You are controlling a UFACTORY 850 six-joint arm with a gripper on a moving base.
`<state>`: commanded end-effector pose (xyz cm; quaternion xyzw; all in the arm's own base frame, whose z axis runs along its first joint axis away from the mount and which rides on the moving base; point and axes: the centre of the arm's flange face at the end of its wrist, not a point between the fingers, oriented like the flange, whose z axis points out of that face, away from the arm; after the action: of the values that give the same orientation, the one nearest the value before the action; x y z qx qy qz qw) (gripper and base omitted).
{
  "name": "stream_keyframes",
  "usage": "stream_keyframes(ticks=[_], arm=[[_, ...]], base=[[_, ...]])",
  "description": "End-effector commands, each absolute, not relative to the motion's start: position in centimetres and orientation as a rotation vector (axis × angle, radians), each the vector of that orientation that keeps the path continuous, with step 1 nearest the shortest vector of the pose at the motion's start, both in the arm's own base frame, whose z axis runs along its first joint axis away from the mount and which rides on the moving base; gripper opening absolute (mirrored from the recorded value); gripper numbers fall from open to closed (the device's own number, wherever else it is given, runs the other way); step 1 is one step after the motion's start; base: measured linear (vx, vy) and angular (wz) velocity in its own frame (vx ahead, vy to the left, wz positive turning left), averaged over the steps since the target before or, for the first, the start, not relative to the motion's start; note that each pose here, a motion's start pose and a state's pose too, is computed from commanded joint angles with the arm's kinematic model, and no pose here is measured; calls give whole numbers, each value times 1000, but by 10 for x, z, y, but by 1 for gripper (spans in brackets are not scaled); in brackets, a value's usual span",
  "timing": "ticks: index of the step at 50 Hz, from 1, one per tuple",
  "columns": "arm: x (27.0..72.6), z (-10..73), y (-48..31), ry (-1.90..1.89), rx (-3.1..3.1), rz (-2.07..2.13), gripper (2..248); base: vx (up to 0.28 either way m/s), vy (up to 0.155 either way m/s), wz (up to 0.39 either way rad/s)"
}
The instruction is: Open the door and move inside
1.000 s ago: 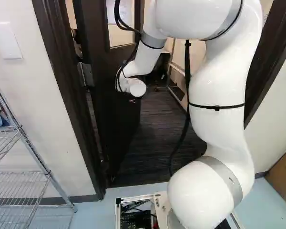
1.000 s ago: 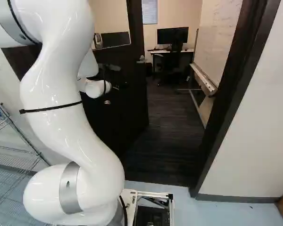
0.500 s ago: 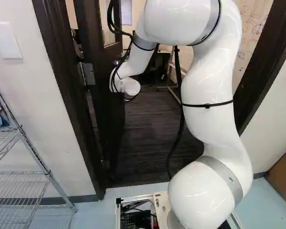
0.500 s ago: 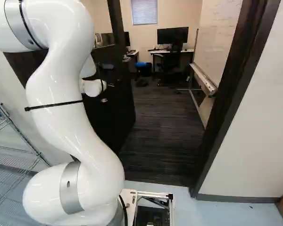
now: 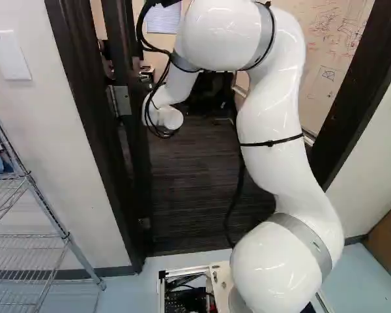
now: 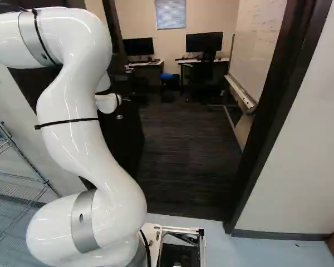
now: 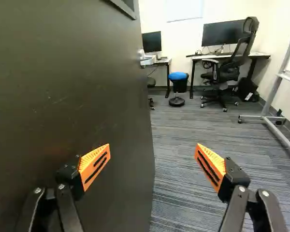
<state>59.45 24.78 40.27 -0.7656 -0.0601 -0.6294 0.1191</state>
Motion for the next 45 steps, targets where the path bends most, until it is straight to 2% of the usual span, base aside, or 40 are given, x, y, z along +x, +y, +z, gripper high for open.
stream_keyframes(ticks=[14,45], arm=[[598,402,250,-177,-2235,-1842,247],[579,407,203,-159,-2282,-1848,247]], base=[[0,0,0],[0,0,0]])
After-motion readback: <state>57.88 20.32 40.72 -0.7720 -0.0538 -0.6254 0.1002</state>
